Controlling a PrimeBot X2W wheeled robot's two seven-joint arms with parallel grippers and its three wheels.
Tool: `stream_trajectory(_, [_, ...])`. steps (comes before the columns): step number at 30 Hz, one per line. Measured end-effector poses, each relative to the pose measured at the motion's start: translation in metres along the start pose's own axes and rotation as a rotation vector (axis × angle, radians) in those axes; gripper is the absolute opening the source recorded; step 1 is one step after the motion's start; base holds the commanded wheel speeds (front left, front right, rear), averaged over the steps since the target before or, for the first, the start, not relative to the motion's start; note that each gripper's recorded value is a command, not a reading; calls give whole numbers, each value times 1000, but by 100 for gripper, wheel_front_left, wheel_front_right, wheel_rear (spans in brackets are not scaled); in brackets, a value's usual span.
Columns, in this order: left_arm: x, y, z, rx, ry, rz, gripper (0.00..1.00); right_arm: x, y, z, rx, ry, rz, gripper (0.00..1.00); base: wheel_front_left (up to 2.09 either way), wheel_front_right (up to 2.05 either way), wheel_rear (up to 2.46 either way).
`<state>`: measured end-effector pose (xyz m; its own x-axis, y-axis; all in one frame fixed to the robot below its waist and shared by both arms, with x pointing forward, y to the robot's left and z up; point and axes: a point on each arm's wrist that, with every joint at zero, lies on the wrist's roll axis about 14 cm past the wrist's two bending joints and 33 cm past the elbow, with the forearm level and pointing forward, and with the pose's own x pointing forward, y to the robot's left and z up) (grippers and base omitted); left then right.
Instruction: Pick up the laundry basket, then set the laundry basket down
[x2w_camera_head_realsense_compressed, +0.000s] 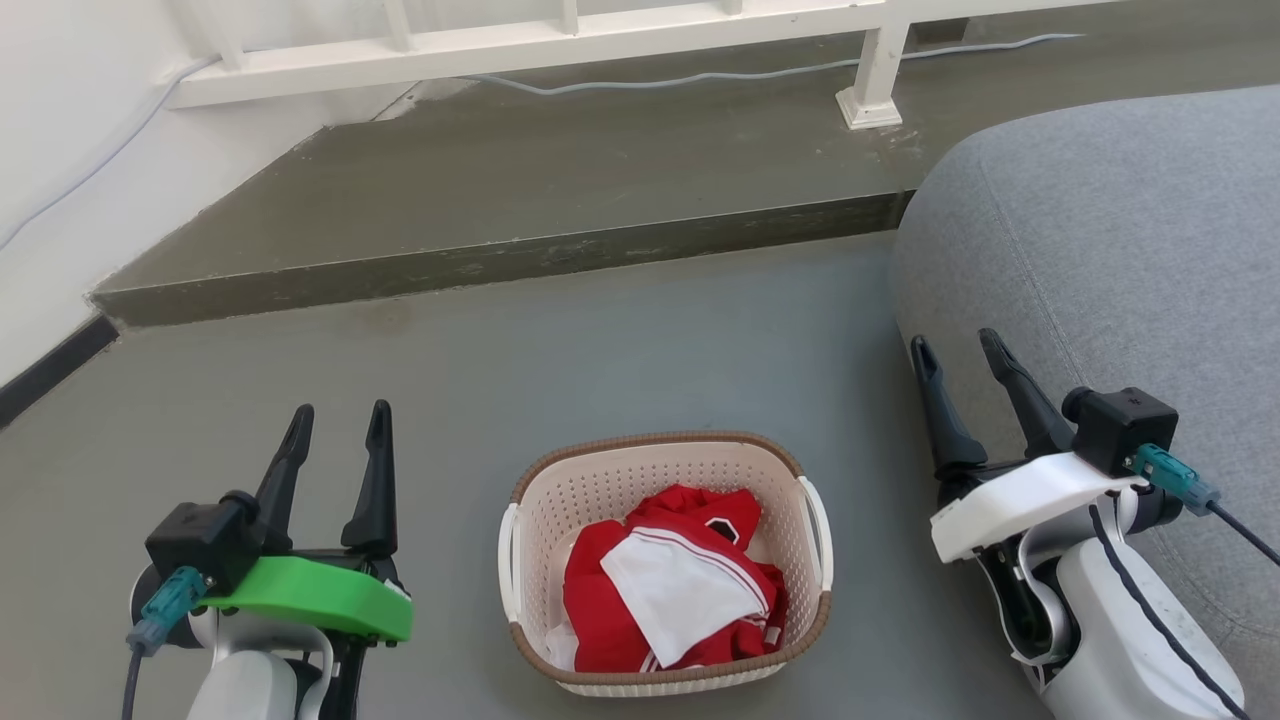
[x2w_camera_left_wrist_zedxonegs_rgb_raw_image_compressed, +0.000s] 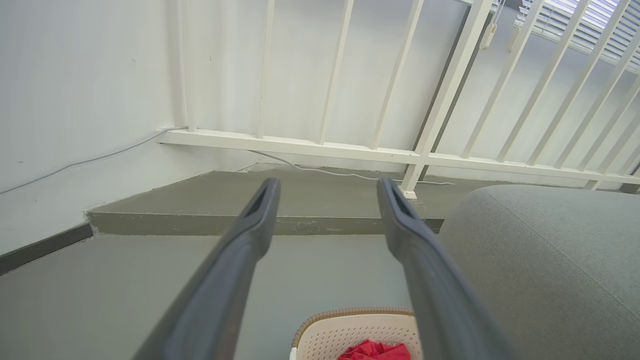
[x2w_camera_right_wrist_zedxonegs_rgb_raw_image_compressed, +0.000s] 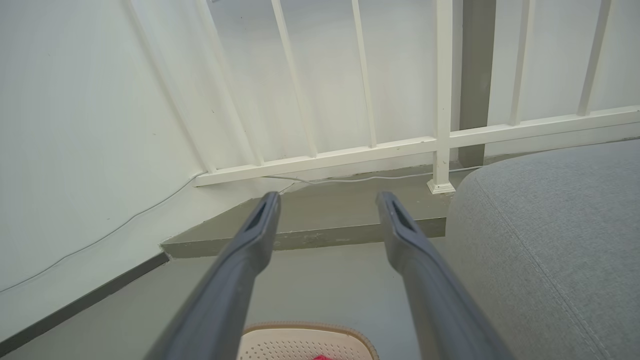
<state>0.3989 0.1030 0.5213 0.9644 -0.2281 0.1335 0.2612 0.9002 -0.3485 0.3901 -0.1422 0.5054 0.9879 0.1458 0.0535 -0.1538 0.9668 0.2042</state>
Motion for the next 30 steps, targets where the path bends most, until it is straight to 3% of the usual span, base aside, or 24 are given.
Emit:
stream_trajectory(1, [0, 0, 0, 0, 0, 0, 100, 0, 0, 0, 1, 0, -1, 100, 0, 0, 0])
stream_trajectory(2, [0, 0, 0, -1, 0, 0, 0, 0, -1, 0, 2, 0, -3, 0, 0, 0, 0])
stream_trajectory(9, [-12, 4, -25, -19, 80, 27, 0, -17, -3, -32, 27, 93, -32, 0, 0, 0, 0])
stream_trajectory(30, [-18, 27, -23, -261, 85, 138, 0, -15, -20, -30, 305, 103, -133, 0, 0, 0, 0])
